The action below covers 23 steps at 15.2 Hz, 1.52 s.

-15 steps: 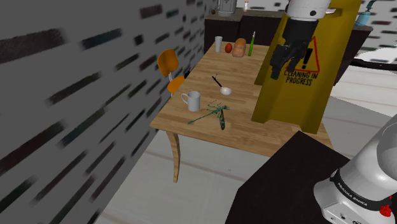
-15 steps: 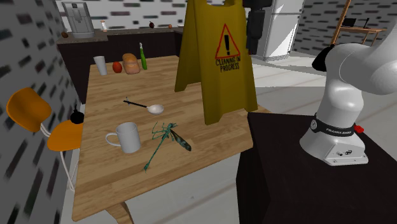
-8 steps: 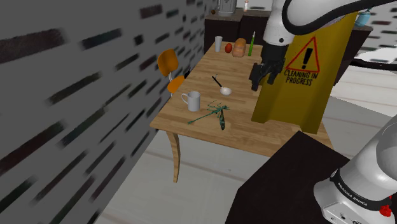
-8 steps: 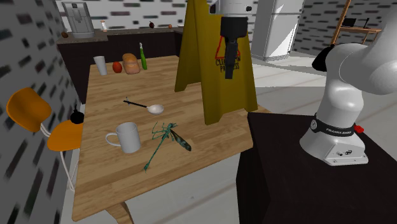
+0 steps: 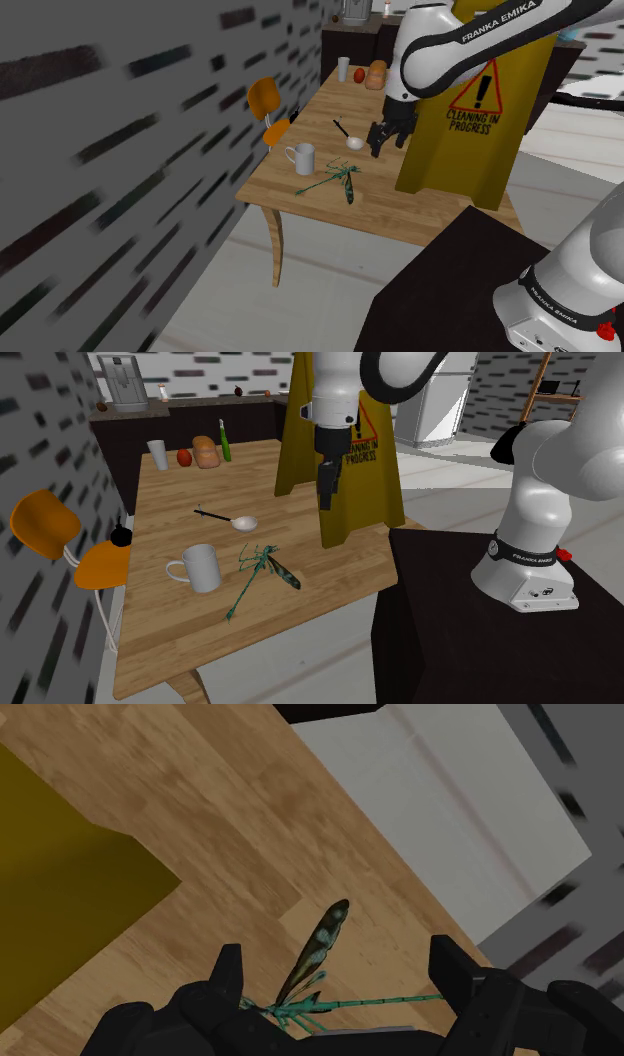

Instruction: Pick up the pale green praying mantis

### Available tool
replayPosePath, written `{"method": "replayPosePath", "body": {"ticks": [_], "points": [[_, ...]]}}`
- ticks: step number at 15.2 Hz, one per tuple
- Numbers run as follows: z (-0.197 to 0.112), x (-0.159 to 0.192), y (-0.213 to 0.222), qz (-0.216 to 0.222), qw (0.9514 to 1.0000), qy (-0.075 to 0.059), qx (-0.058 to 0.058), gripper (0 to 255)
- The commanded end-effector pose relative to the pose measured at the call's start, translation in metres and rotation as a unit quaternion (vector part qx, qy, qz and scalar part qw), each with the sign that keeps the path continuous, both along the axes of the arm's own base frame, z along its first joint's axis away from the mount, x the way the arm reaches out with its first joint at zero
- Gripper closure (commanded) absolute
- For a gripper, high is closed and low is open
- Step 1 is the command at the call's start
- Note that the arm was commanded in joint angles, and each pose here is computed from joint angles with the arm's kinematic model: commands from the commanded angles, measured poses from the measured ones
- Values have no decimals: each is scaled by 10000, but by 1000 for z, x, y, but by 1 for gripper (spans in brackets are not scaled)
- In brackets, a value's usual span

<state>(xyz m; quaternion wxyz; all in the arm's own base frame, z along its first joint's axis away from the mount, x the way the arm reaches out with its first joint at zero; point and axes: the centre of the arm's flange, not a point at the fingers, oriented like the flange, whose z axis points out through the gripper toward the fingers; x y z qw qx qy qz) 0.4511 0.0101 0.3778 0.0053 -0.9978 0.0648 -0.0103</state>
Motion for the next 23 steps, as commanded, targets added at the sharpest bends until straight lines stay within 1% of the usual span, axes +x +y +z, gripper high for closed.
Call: {"method": "replayPosePath", "body": {"ticks": [1,17,23], "points": [[-21,18,-1,-46,10000,-35,-10,0],[-180,148,-24,-410,9988,-238,-104,0],[-212,152,-25,-421,9988,-244,-107,0]]}}
